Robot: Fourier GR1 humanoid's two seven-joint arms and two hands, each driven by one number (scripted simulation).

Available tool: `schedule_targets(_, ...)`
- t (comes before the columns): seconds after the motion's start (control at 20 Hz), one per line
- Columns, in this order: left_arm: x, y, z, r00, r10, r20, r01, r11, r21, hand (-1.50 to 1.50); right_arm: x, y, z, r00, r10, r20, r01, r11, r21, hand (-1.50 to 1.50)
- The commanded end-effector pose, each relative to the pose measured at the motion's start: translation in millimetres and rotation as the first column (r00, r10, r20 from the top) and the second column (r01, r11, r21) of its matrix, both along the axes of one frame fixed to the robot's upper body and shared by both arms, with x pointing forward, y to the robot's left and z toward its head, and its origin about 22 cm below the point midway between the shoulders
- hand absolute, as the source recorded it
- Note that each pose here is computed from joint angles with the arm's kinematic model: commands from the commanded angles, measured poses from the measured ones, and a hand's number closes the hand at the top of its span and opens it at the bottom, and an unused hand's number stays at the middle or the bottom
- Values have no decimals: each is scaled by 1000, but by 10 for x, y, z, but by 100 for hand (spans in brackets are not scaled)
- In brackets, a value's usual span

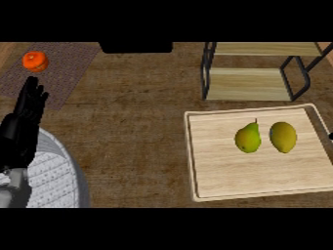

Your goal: Pick the lemon from the tray and place it in the tiered shelf

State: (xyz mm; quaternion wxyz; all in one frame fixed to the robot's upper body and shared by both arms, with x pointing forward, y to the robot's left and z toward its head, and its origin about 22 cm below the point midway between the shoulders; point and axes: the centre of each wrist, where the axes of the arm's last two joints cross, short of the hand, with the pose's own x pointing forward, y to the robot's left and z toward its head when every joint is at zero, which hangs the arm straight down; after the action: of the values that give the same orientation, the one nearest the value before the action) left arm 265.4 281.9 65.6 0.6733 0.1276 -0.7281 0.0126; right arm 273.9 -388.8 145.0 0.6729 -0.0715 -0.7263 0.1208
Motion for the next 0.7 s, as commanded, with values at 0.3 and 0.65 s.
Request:
schedule_targets(0.3, -74, -137, -107, 999, -20, -26, 19, 999, -40, 0, -104, 465, 766, 981, -22, -194, -112, 753, -649, -150)
schedule_targets(0.65, -46, -222, -27, 998, -44, -33, 43, 998, -40, 0, -41, 1021, 734, 940, -161, -300, -115, 679, -725, -150)
